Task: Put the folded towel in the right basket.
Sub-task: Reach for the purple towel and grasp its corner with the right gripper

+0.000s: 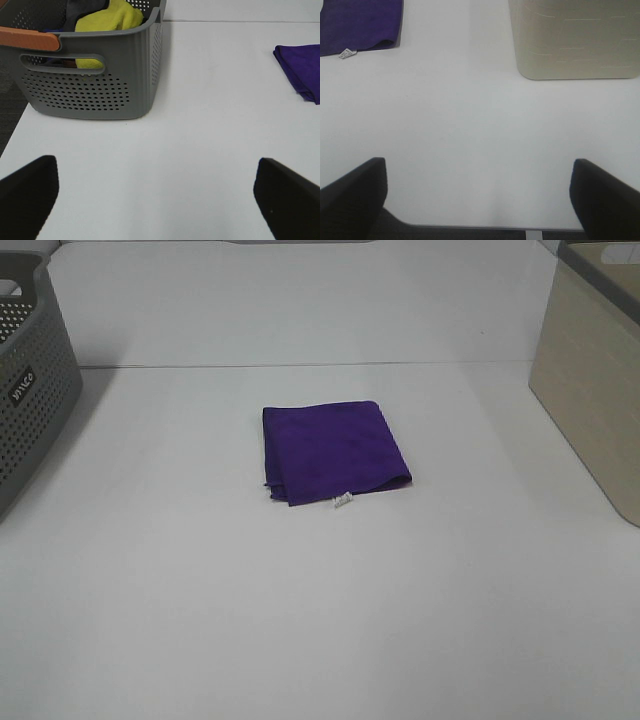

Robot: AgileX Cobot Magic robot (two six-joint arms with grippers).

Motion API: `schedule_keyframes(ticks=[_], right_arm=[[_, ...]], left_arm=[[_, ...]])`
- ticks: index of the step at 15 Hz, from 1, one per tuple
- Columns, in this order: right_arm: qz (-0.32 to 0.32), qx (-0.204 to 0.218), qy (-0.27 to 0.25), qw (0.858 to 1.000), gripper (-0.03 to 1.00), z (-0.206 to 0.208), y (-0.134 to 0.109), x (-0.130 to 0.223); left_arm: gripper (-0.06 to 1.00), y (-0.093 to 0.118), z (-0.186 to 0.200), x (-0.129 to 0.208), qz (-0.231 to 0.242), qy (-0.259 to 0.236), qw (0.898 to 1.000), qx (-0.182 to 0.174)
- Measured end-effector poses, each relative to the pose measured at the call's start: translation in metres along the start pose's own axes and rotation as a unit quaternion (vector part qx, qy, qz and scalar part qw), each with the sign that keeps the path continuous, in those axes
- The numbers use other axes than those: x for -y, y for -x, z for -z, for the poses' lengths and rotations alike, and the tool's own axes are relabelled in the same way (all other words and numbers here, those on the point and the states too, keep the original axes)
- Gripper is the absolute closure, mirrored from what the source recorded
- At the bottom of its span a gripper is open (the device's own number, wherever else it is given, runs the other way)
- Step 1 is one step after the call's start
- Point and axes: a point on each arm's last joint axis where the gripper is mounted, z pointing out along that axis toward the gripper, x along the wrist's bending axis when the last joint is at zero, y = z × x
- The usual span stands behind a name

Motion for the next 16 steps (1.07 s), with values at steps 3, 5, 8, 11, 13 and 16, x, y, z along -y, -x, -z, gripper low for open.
schedule_keyframes(ticks=[3,5,8,11,13,16], right_arm=[[0.0,0.0,0.0,1.0,0.01,0.0,0.0,0.0],[0.0,0.0,0.0,1.0,0.01,0.0,0.0,0.0],[0.0,0.0,0.0,1.0,0.01,0.0,0.0,0.0],[0.0,0.0,0.0,1.0,0.01,0.0,0.0,0.0],[0.0,0.0,0.0,1.0,0.01,0.0,0.0,0.0],[0.0,0.0,0.0,1.0,0.01,0.0,0.0,0.0]], left_arm=[[-0.05,0.0,0.0,0.0,0.0,0.0,1.0,0.0],[-0.05,0.0,0.0,0.0,0.0,0.0,1.0,0.0],[-0.05,0.0,0.0,0.0,0.0,0.0,1.0,0.0],[-0.05,0.0,0.0,0.0,0.0,0.0,1.0,0.0],[-0.05,0.0,0.0,0.0,0.0,0.0,1.0,0.0],[-0.05,0.0,0.0,0.0,0.0,0.0,1.0,0.0]])
